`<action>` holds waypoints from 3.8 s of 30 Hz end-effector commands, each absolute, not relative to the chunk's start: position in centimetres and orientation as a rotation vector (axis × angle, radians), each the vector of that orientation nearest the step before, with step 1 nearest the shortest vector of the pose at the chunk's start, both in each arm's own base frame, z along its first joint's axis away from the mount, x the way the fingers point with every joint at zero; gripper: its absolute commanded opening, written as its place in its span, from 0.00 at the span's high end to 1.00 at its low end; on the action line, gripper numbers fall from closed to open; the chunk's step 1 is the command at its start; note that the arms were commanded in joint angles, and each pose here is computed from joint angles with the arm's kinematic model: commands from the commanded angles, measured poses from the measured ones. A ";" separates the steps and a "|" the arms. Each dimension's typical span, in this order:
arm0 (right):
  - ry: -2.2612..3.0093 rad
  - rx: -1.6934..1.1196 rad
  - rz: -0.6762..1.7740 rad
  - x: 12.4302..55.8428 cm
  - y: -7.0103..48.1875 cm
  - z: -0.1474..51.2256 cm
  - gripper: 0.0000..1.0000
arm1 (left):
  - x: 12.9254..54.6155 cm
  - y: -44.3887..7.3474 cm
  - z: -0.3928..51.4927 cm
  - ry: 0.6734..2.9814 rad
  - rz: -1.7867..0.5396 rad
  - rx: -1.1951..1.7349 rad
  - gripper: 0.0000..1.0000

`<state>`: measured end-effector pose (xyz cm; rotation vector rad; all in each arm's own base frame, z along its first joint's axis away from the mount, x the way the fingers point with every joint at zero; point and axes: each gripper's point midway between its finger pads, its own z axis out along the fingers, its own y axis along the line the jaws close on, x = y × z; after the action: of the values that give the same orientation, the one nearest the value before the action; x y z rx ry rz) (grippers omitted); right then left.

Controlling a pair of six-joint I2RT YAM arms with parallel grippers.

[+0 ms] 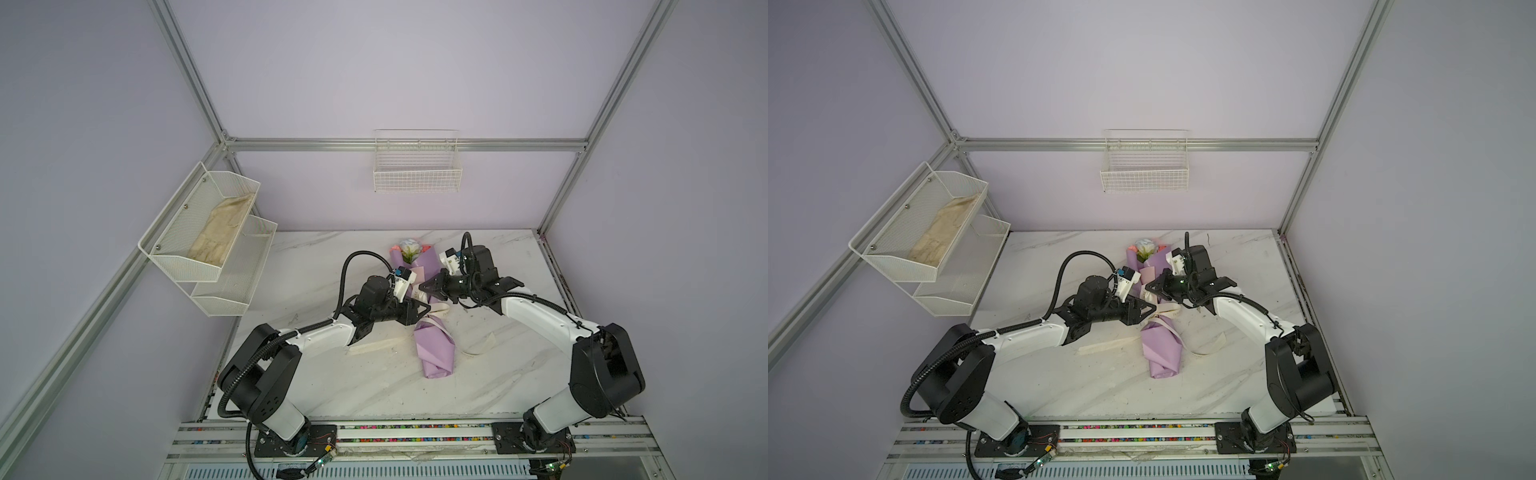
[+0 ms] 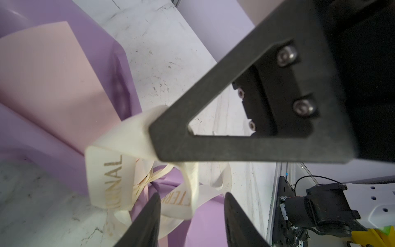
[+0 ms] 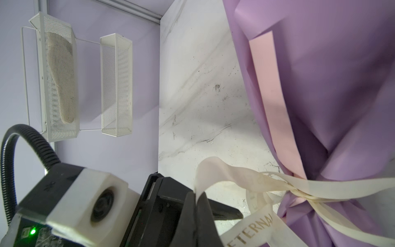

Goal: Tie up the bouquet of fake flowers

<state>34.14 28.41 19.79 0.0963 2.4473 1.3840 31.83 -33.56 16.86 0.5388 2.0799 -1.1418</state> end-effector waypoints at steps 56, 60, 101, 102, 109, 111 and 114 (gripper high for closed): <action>2.052 1.430 1.117 27.6 12.8 9.3 1.00 | 31.9 -32.6 20.8 1.981 -1.155 0.578 1.00; 2.073 1.278 1.036 29.6 11.4 11.7 1.00 | 31.9 -30.8 20.3 2.003 -1.083 0.514 1.00; 2.268 0.573 0.772 33.4 9.4 16.7 1.00 | 29.0 -17.7 17.2 2.011 -0.621 0.098 0.41; 2.268 0.574 0.769 33.4 9.3 16.7 1.00 | 29.2 -18.3 18.7 1.957 -0.630 0.155 0.41; 2.236 0.550 0.795 33.4 9.6 17.9 1.00 | 31.4 -27.8 23.2 1.906 -0.774 0.769 0.43; 2.229 0.547 0.809 33.5 9.7 18.1 1.00 | 32.7 -29.7 22.3 1.951 -0.783 0.853 0.45; 2.223 0.549 0.815 33.7 9.8 18.3 1.00 | 34.5 -32.3 21.0 1.969 -0.751 0.958 0.47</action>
<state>32.89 9.58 16.18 0.5870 2.2798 0.7908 34.51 -29.60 18.43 0.7450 2.0709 -0.7391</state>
